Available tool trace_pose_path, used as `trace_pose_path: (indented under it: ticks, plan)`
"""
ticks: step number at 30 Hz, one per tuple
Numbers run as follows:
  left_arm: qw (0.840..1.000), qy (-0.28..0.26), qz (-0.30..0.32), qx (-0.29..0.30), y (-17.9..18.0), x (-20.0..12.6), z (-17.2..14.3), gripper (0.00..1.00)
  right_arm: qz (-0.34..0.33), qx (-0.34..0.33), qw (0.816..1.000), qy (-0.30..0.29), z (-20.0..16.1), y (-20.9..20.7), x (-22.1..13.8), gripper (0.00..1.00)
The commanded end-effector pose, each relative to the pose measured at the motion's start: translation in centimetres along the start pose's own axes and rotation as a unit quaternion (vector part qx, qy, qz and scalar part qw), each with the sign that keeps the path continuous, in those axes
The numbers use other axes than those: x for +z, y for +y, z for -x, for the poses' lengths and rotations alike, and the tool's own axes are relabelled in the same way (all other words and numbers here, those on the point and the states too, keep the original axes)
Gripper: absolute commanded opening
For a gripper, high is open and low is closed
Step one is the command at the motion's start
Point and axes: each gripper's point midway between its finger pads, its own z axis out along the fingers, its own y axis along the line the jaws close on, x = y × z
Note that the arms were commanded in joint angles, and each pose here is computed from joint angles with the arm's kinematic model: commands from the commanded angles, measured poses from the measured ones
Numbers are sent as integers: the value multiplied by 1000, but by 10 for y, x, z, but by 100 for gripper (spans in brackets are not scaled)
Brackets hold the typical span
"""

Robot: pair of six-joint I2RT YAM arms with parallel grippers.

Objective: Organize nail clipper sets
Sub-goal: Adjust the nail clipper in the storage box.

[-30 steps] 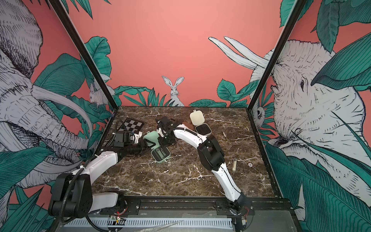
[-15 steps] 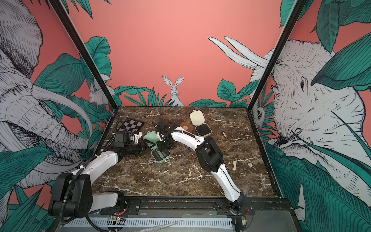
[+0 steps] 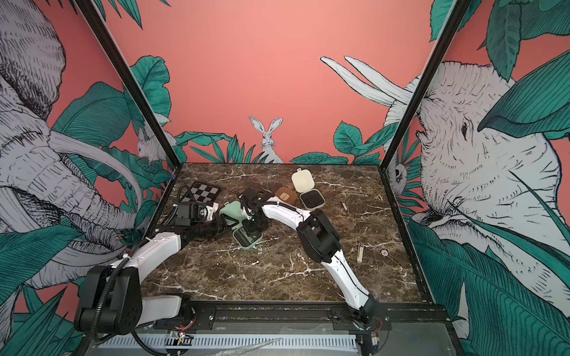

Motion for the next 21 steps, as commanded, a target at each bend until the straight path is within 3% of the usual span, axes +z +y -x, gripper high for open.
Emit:
trace_pose_path:
  ticks: [1, 5, 12, 21]
  plan:
    - [1000, 1, 6, 0, 4, -2, -6, 65, -12, 14, 1000, 10, -6, -12, 7, 5]
    - [1000, 1, 7, 1, 5, -2, -6, 65, 9, 21, 1000, 1, -2, -10, 4, 5]
    - [1000, 2, 6, 0, 4, -1, -6, 65, 104, 29, 994, -23, 11, 20, -8, 6]
    - [1000, -1, 9, 3, 4, -3, -5, 65, 51, 20, 997, -56, 23, 13, -34, 17]
